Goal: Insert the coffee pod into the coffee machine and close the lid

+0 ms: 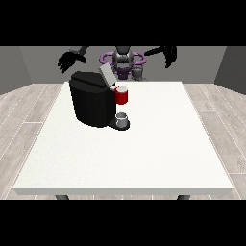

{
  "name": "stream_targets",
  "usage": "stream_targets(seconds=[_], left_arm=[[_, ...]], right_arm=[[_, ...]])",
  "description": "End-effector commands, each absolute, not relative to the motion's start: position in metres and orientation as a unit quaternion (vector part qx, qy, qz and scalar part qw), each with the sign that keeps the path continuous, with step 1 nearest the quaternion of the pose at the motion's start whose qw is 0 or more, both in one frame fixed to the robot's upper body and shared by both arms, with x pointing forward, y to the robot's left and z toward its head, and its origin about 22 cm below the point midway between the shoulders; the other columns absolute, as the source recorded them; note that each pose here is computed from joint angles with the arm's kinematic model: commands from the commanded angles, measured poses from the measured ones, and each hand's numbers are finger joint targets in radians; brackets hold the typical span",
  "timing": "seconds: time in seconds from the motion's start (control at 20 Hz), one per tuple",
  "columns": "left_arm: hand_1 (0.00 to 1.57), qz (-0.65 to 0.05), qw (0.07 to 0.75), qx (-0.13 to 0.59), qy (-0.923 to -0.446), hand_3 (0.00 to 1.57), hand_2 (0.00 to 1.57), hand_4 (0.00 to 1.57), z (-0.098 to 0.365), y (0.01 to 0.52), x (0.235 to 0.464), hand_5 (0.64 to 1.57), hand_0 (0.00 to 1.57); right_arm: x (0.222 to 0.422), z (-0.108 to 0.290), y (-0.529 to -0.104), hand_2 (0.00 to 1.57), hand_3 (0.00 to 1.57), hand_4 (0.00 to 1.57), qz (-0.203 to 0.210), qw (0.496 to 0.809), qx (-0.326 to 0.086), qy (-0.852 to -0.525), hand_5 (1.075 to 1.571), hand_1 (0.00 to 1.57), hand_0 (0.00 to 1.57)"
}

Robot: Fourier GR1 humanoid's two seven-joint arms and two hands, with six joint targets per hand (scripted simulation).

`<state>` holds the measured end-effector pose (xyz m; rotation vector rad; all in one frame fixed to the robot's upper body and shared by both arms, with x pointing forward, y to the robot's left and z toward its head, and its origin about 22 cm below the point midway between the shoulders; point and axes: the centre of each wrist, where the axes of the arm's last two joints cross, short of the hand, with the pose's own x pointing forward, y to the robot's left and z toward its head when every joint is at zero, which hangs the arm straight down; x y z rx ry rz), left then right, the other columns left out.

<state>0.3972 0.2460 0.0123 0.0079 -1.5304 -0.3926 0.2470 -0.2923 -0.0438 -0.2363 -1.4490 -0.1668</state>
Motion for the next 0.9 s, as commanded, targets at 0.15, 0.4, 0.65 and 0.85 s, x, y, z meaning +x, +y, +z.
stream_targets(seconds=[0.15, 0.4, 0.65, 0.85], left_arm=[[0.0, -0.121, 0.731, -0.033, -0.671, 0.0, 0.0, 0.0, -0.035, 0.245, 0.361, 1.571, 0.0], [0.0, -0.082, 0.731, -0.051, -0.676, 0.0, 0.0, 0.06, -0.043, 0.277, 0.345, 1.571, 0.0], [0.0, -0.078, 0.734, -0.072, -0.671, 0.0, 0.0, 0.0, -0.034, 0.252, 0.342, 1.571, 0.0], [0.0, -0.086, 0.722, -0.074, -0.683, 0.0, 0.0, 0.22, -0.042, 0.247, 0.324, 1.571, 0.0]], right_arm=[[0.272, 0.001, -0.279, 0.0, 0.0, 0.26, -0.027, 0.712, -0.061, -0.699, 1.571, 0.0, 0.0], [0.281, 0.03, -0.278, 0.0, 0.0, 0.0, 0.013, 0.691, -0.032, -0.722, 1.571, 0.0, 0.0], [0.285, 0.029, -0.278, 0.0, 0.0, 0.0, 0.037, 0.698, -0.035, -0.715, 1.571, 0.0, 0.0], [0.298, 0.044, -0.27, 0.0, 0.0, 0.24, 0.077, 0.686, -0.027, -0.723, 1.571, 0.0, 0.0]])
